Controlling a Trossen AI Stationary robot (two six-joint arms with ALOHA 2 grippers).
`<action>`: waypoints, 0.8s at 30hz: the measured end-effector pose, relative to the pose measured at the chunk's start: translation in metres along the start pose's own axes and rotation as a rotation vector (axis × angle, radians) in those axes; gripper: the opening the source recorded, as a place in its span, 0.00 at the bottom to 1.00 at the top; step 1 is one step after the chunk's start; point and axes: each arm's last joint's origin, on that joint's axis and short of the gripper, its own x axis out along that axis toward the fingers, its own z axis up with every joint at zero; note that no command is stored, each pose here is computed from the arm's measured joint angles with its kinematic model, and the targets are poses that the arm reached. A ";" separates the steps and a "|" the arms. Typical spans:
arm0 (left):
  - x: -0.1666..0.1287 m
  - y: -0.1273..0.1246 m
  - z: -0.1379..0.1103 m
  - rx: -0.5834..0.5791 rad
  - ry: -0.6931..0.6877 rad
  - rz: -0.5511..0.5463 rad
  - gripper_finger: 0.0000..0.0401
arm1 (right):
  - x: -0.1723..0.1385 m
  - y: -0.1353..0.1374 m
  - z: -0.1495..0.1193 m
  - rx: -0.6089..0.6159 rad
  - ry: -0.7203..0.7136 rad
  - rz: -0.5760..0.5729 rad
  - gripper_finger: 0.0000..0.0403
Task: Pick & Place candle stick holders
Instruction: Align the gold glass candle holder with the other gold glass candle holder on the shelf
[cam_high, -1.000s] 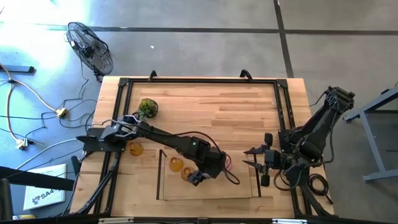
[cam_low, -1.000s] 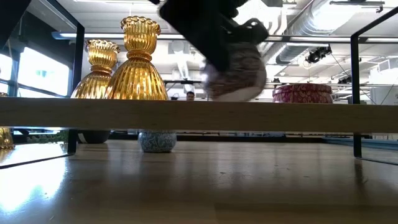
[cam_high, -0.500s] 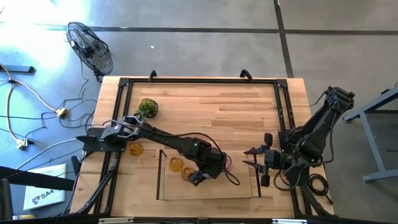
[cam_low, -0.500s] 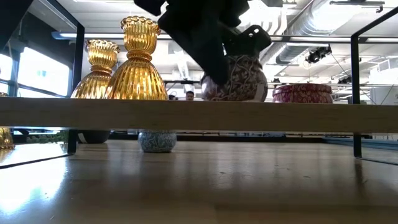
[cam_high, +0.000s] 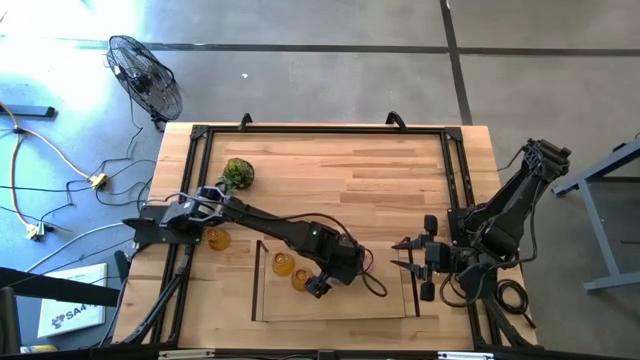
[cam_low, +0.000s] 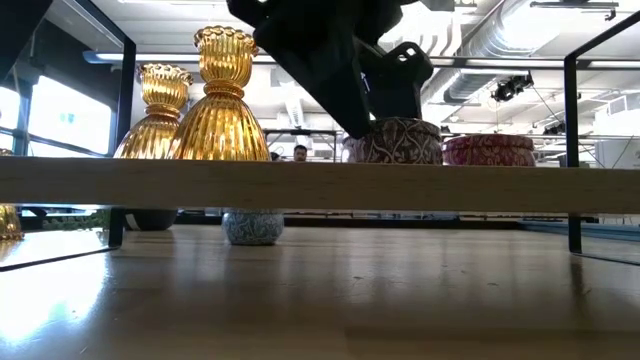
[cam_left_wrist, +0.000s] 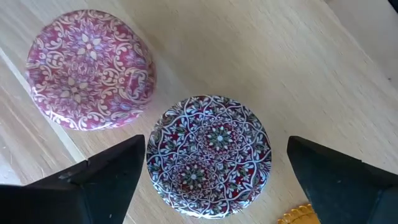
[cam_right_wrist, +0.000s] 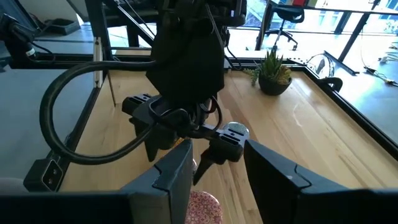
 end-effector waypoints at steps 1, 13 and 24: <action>0.000 0.000 0.000 0.000 0.001 0.003 0.95 | 0.000 0.000 0.000 0.000 0.000 0.000 0.35; -0.094 -0.003 0.025 0.014 0.059 0.064 0.95 | 0.000 0.000 -0.001 -0.006 0.003 -0.004 0.35; -0.200 -0.021 -0.016 -0.261 0.154 0.296 0.95 | 0.000 -0.003 -0.005 -0.032 0.035 -0.021 0.35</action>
